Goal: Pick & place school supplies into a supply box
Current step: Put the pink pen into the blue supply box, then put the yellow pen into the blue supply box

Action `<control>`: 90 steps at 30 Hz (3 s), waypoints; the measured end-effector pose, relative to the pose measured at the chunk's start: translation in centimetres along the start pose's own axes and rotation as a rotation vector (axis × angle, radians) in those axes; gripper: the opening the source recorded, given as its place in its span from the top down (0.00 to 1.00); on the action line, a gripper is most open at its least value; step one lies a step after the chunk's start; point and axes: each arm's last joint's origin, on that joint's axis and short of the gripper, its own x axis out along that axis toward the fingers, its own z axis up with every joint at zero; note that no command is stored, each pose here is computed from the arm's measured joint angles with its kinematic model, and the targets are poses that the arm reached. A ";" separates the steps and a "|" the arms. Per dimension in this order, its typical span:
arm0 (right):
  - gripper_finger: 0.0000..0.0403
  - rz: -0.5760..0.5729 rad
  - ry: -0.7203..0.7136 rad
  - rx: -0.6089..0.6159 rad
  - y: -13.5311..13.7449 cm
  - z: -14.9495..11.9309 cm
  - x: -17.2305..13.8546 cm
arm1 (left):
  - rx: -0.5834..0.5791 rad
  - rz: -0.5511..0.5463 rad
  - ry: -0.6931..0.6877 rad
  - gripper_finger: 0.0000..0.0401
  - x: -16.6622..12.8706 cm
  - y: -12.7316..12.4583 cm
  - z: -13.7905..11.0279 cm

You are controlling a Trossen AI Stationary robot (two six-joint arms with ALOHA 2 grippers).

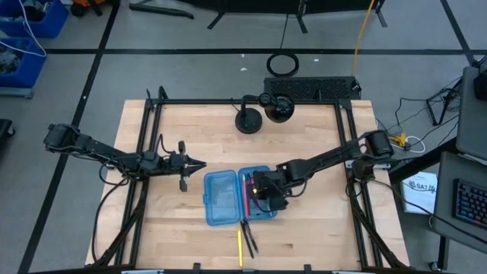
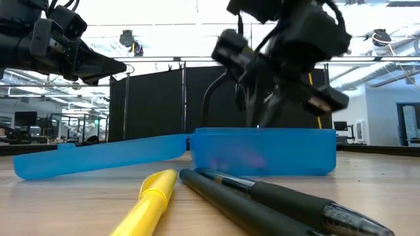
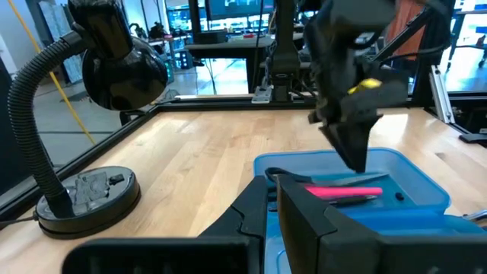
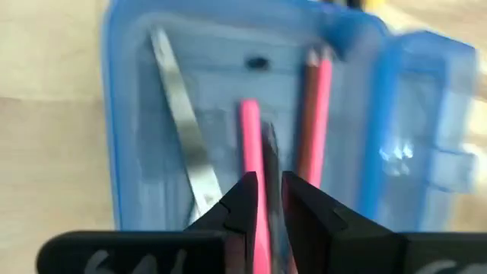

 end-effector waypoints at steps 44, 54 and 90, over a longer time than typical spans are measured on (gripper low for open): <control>1.00 -1.158 -0.454 1.390 14.8 0.6 -11.3 | -0.448 -0.030 0.000 0.91 -0.1 -0.3 0.1; 1.00 -1.149 -0.397 1.335 15.0 0.6 -11.1 | -0.459 -0.028 0.112 0.91 1.1 -6.2 7.2; 1.00 -0.772 -0.692 1.266 15.5 1.8 -11.0 | -1.176 0.765 0.949 0.91 20.2 -29.0 6.2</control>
